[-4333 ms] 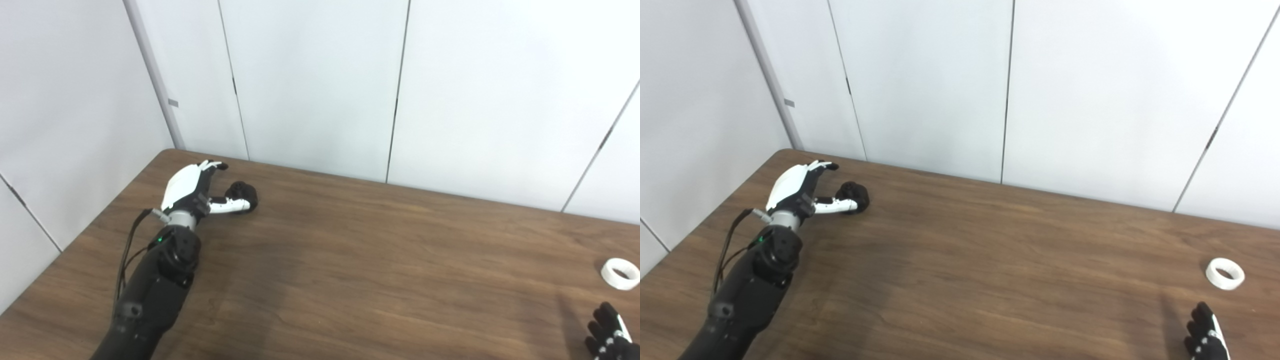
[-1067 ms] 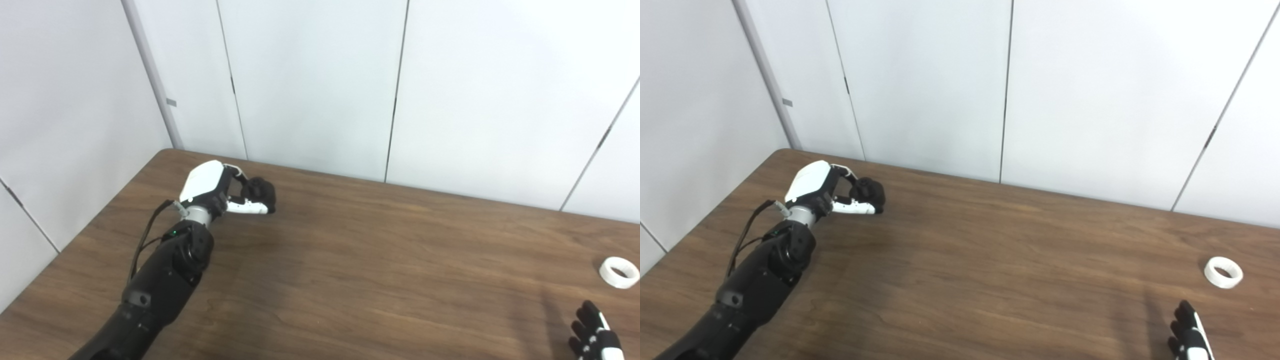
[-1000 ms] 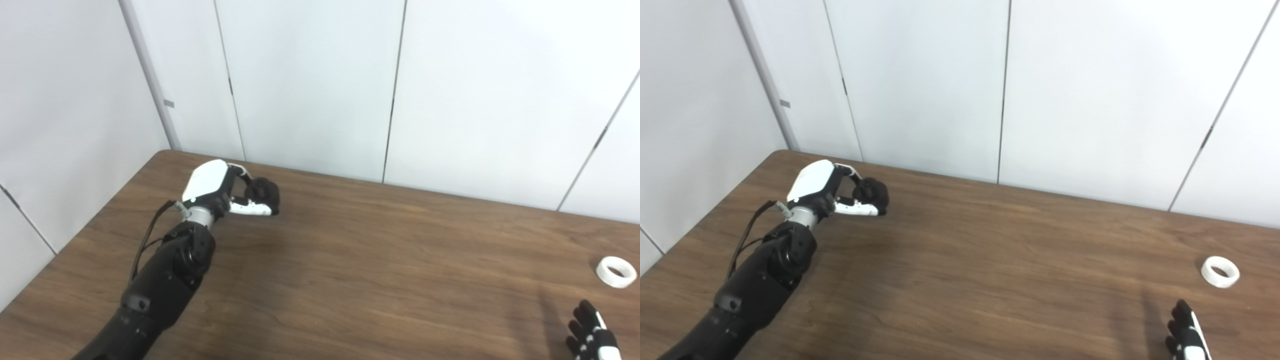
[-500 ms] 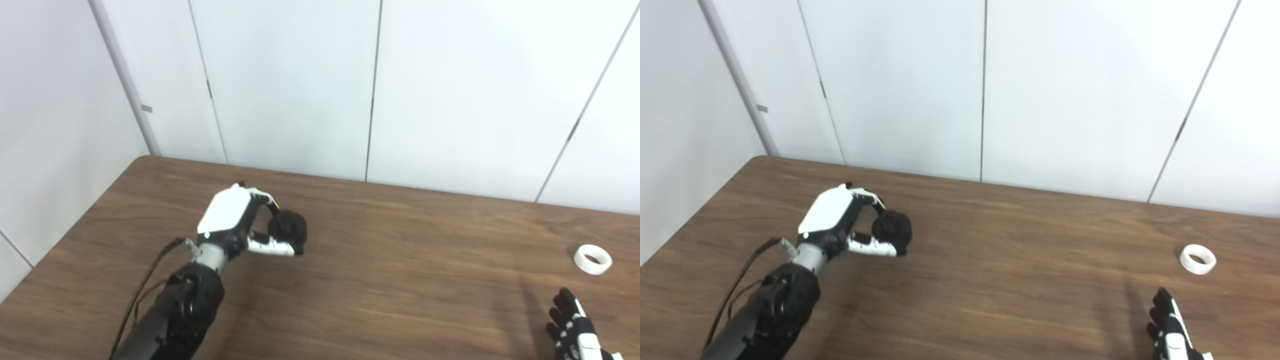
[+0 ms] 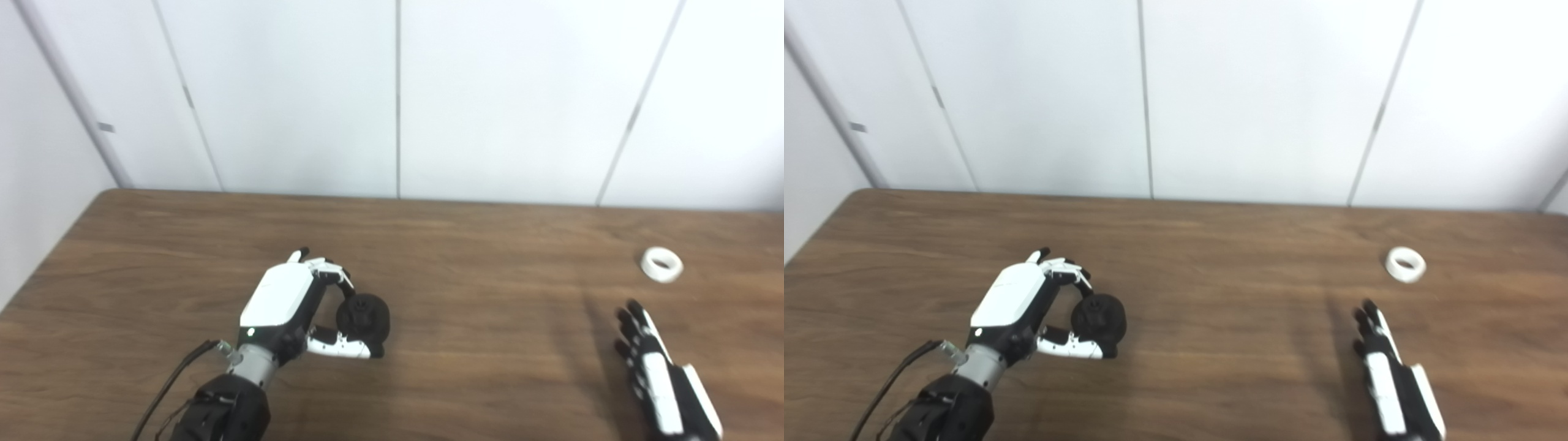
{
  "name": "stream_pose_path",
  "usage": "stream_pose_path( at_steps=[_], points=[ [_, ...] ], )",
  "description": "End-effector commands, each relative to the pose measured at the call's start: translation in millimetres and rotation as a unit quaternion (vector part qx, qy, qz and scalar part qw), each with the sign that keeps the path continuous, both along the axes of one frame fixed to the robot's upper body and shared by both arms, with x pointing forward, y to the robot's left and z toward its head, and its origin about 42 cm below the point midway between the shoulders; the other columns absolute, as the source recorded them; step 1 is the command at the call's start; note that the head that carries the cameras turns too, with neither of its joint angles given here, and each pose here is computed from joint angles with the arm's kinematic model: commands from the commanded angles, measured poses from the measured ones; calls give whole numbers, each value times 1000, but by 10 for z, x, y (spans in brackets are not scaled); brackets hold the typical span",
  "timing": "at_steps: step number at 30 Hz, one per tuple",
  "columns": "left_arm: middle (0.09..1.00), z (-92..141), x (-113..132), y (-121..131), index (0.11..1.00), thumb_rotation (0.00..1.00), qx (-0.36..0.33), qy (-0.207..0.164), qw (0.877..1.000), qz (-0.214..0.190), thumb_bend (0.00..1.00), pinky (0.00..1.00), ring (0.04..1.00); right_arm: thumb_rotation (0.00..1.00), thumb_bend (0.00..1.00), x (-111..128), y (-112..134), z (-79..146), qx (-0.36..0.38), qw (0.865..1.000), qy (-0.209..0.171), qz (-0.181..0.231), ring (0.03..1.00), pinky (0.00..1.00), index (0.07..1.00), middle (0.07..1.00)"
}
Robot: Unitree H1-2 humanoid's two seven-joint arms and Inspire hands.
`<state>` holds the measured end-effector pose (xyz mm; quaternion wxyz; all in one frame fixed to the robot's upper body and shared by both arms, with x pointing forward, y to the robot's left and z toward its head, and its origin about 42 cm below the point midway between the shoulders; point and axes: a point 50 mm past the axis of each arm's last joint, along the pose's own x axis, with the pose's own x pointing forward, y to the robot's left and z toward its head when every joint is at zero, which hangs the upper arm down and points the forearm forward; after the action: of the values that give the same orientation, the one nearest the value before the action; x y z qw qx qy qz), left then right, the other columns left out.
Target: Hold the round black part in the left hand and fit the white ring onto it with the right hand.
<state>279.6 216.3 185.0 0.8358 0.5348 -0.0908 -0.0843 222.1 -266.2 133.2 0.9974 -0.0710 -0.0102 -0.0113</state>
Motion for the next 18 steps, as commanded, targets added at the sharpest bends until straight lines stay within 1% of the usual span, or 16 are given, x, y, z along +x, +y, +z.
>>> stream_pose_path(
  at_steps=[1, 5, 9, 15, 18],
  points=[
    [763, 143, -46, -108, 485, 53, 3, -33, 999, -23, 521, 1000, 863, 1000, 608, 53, 75, 34, 6, 1000, -7, -7, 977, 1000, 977, 946],
    [762, 46, -190, -299, 485, 52, 2, -17, 998, -54, 522, 1000, 861, 1000, 600, 78, 131, 54, 6, 1000, -6, -7, 983, 1000, 982, 951],
    [759, -65, -316, -460, 484, 52, 1, -3, 997, -77, 523, 1000, 860, 1000, 579, 96, 181, 92, -1, 1000, -15, -6, 976, 1000, 978, 949],
    [763, -236, -451, -604, 485, 54, 6, 19, 994, -105, 523, 1000, 862, 1000, 574, 120, 230, 138, 11, 1000, -20, -4, 977, 1000, 970, 947],
    [759, -336, -513, -666, 485, 53, 7, 22, 993, -117, 523, 1000, 859, 1000, 605, 123, 241, 154, 6, 1000, -17, -6, 972, 1000, 965, 944]
  ],
)
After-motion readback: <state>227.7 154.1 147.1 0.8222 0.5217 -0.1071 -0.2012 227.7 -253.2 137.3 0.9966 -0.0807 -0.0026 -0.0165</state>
